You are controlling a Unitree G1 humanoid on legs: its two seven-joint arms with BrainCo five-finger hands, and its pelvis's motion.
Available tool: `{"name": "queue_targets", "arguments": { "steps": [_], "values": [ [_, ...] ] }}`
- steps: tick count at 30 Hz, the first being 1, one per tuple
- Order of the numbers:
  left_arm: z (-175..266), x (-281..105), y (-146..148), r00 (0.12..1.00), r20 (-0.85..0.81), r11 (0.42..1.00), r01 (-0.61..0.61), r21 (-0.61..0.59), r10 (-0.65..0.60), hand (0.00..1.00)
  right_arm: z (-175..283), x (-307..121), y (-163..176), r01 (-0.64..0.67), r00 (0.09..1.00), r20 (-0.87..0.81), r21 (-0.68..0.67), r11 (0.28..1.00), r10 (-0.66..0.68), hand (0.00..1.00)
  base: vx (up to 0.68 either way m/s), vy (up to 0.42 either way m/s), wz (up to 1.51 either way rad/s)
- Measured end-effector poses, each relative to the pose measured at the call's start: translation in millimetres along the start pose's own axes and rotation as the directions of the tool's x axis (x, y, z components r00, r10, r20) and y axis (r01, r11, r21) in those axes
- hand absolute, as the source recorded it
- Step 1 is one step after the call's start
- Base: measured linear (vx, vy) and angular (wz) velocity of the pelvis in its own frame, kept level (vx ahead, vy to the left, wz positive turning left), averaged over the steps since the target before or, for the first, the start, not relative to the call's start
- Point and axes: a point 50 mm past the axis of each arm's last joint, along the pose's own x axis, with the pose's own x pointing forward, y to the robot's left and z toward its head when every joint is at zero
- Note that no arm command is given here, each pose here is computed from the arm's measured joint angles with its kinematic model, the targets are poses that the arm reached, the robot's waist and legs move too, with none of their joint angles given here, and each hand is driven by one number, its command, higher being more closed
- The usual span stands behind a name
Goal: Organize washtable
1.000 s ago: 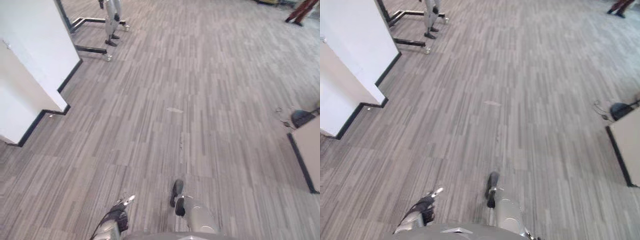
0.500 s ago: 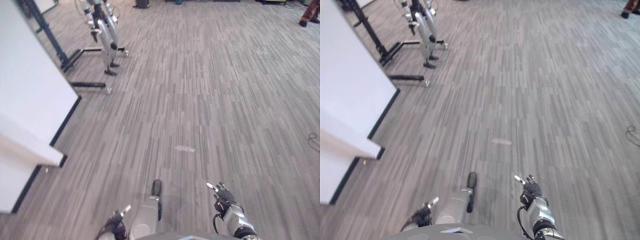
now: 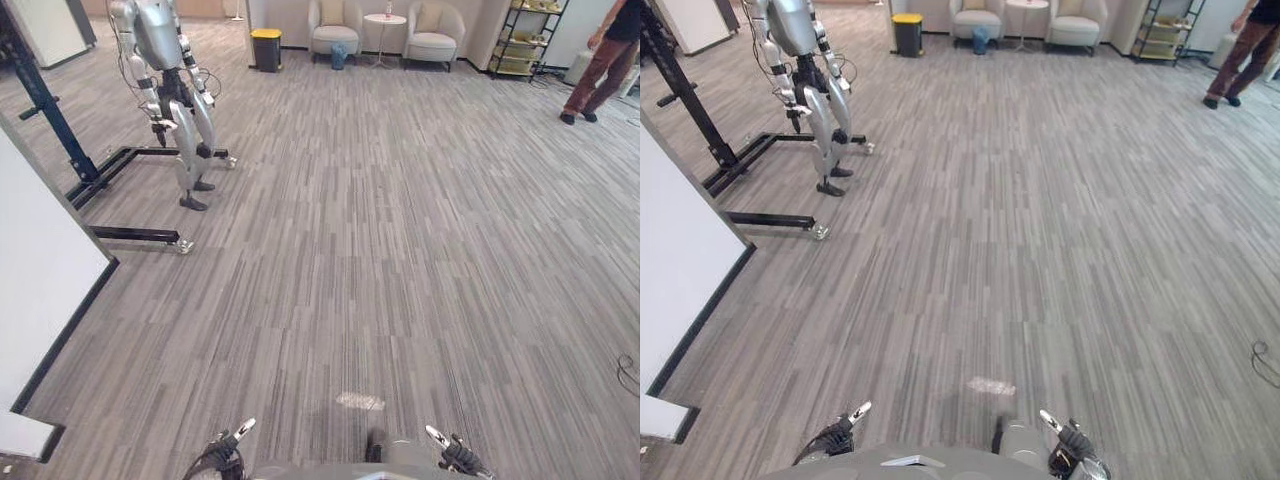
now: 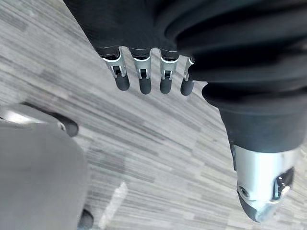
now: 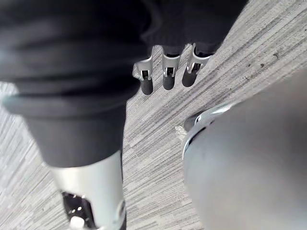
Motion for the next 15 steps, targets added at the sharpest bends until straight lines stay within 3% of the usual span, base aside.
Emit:
{"name": "queue_targets", "arguments": {
  "steps": [7,15],
  "values": [
    [-4.1,-1.7,-21.7,0.999,0.001,0.997,0.035,-0.065,-0.035,0.00,8.1,1.4,-3.8,0.009,1.000,0.010,-0.047,0.999,-0.009,0.00,0.30,-0.230,0.49],
    [-6.8,-0.3,-12.8,0.999,-0.021,1.000,0.024,-0.013,-0.024,0.00,9.0,4.1,8.4,-0.010,1.000,0.001,-0.025,1.000,0.010,0.00,-0.01,0.024,-0.17]
  ]
}}
